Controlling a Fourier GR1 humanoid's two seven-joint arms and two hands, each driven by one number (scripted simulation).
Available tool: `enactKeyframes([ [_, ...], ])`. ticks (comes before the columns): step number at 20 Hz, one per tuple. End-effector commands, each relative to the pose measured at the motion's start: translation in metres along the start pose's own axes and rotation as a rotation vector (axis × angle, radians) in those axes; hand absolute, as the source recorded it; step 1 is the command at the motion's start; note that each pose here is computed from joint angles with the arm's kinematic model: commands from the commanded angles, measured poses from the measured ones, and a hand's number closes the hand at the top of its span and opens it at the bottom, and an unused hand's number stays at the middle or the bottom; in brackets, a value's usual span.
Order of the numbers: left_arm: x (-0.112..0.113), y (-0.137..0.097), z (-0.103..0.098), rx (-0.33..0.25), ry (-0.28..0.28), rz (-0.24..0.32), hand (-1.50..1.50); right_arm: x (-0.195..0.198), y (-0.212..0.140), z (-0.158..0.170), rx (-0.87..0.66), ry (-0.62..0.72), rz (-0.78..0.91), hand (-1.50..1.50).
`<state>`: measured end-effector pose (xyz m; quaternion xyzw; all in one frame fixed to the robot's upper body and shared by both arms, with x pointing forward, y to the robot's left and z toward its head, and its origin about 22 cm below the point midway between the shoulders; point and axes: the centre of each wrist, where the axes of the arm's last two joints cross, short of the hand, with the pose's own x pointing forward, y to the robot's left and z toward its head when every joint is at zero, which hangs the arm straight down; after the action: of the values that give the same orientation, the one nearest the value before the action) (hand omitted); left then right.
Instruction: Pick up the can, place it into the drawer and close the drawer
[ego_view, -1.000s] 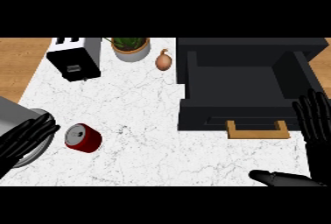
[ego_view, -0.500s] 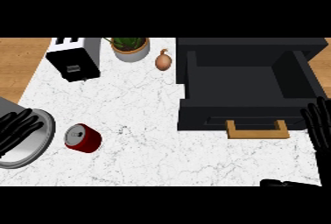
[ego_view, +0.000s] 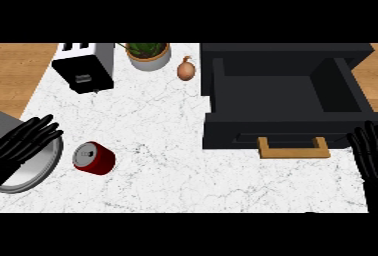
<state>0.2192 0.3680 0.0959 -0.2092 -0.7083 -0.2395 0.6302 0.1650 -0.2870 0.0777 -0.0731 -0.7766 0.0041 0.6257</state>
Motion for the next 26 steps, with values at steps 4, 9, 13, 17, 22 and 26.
enactKeyframes([
  [4,-0.028,-0.014,0.0,0.002,0.025,-0.007,-1.5,0.003,-0.003,0.0,-0.013,0.0,0.024,-1.5],
  [9,-0.046,0.002,-0.023,0.012,0.043,-0.018,-1.5,0.005,-0.015,-0.017,-0.022,0.005,0.002,-1.5],
  [13,-0.066,0.011,-0.006,0.031,0.034,-0.017,-1.5,-0.006,-0.01,-0.003,0.012,0.003,-0.005,-1.5],
  [17,-0.074,0.006,-0.005,0.062,0.037,-0.028,-1.5,-0.007,-0.013,0.008,-0.002,0.005,0.009,-1.5],
  [22,-0.099,0.009,0.003,0.078,0.083,-0.04,-1.5,-0.008,-0.017,0.002,0.003,-0.006,0.014,-1.5],
  [26,-0.116,0.007,-0.009,0.073,0.071,-0.022,-1.5,-0.008,0.001,0.006,0.006,0.001,0.018,-1.5],
])
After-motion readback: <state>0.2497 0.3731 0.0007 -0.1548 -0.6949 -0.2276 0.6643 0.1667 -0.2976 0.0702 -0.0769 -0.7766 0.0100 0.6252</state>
